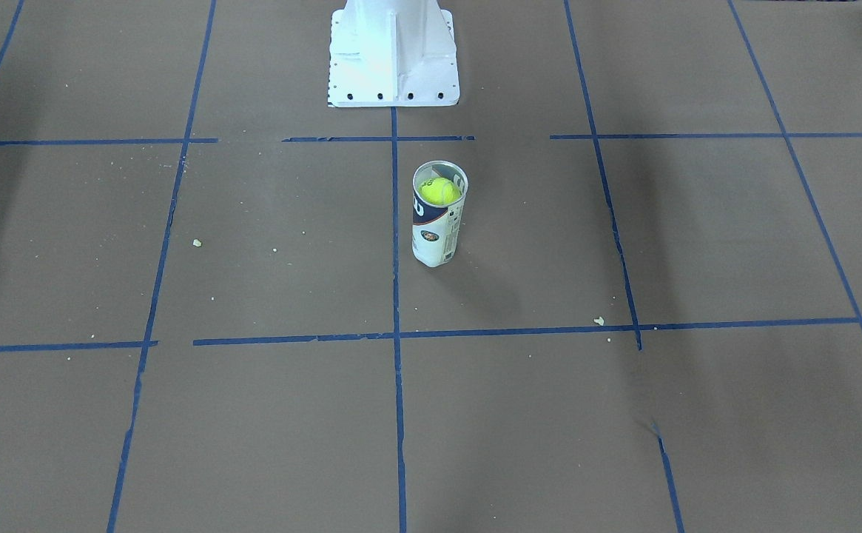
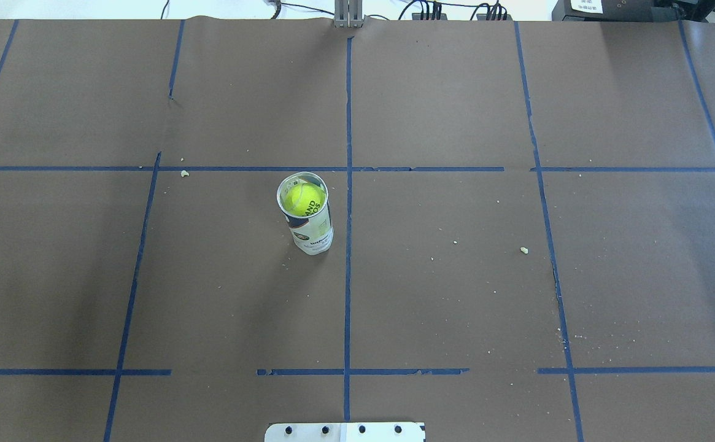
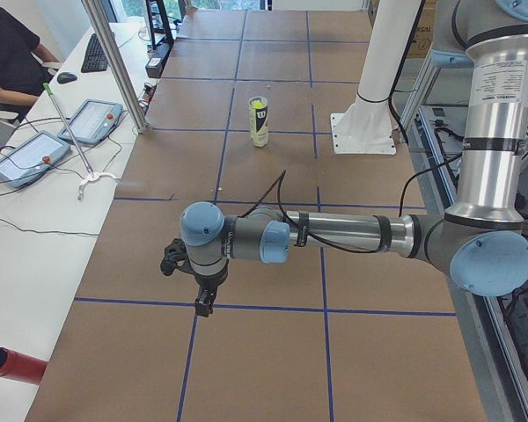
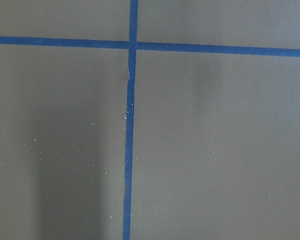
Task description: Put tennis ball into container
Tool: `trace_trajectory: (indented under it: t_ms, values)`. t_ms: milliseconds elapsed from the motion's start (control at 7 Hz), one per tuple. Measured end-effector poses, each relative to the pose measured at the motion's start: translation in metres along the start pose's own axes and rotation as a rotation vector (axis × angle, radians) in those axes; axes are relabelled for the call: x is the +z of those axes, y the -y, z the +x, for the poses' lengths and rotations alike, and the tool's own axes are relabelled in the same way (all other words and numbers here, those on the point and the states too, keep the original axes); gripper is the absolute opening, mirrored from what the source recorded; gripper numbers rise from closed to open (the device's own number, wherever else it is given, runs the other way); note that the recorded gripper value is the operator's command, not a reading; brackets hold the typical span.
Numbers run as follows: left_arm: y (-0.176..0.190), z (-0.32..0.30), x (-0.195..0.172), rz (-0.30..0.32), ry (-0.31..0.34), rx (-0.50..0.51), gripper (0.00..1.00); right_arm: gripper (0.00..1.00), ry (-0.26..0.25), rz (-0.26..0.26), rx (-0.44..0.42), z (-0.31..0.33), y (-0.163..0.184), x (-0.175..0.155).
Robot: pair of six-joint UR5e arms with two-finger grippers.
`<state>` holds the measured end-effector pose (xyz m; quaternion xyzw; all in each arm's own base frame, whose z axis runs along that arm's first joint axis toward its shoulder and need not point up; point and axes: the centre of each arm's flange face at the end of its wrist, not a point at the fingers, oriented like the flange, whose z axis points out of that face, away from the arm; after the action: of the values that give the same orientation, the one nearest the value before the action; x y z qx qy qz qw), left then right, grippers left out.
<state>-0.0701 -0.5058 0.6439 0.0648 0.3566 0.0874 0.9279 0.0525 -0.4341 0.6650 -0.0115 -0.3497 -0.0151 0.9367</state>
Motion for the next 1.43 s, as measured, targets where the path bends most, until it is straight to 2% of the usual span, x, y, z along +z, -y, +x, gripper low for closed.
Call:
trace_trajectory:
  t_ms: [1429]
  values:
    - [-0.023,-0.010,0.013,-0.032,-0.006,-0.042,1.00,1.00,0.000,0.000,0.000,0.000,0.000,0.000]
